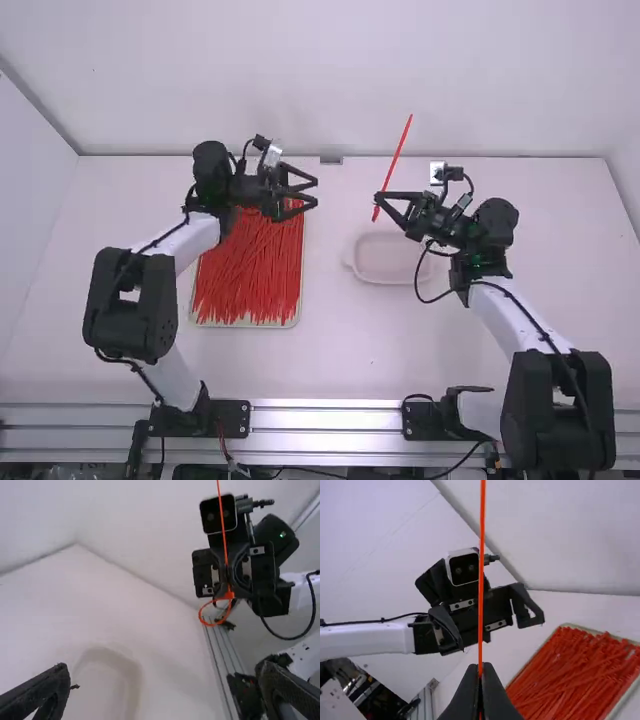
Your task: Fasten the cable tie
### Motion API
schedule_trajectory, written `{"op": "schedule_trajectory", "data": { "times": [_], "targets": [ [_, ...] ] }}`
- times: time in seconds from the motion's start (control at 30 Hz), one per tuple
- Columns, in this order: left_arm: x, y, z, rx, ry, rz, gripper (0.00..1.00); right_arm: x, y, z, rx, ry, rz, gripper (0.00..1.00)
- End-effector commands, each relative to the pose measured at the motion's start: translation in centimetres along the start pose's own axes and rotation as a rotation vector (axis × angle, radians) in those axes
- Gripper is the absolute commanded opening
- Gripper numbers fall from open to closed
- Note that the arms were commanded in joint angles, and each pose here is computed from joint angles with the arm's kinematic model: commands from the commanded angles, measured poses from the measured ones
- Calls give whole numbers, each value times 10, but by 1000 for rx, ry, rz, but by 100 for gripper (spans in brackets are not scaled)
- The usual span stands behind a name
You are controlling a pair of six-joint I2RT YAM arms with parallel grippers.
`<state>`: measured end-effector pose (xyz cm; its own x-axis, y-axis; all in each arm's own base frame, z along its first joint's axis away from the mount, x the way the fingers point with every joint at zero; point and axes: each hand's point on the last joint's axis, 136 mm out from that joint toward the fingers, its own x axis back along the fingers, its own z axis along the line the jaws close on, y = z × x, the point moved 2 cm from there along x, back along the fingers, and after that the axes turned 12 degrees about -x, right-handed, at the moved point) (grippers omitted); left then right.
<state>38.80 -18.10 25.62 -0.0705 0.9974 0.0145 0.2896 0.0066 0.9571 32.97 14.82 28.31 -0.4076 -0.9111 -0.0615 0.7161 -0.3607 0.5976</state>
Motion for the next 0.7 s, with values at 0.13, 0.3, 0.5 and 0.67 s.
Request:
{"op": "schedule_trajectory", "data": {
  "times": [0.13, 0.3, 0.5, 0.67],
  "targets": [
    [9, -28, 6, -12, 25, 39, 99, 1, -1, -3, 82, -28, 20, 0],
    [10, -49, 2, 39, 25, 73, 99, 2, -7, -15, 78, -67, 39, 0],
    [12, -73, 6, 108, 95, 141, 99, 11, -11, -31, 79, -122, 49, 0],
    [16, -87, -2, 125, 88, 173, 99, 23, -16, -60, 43, -254, 35, 0]
  ]
}}
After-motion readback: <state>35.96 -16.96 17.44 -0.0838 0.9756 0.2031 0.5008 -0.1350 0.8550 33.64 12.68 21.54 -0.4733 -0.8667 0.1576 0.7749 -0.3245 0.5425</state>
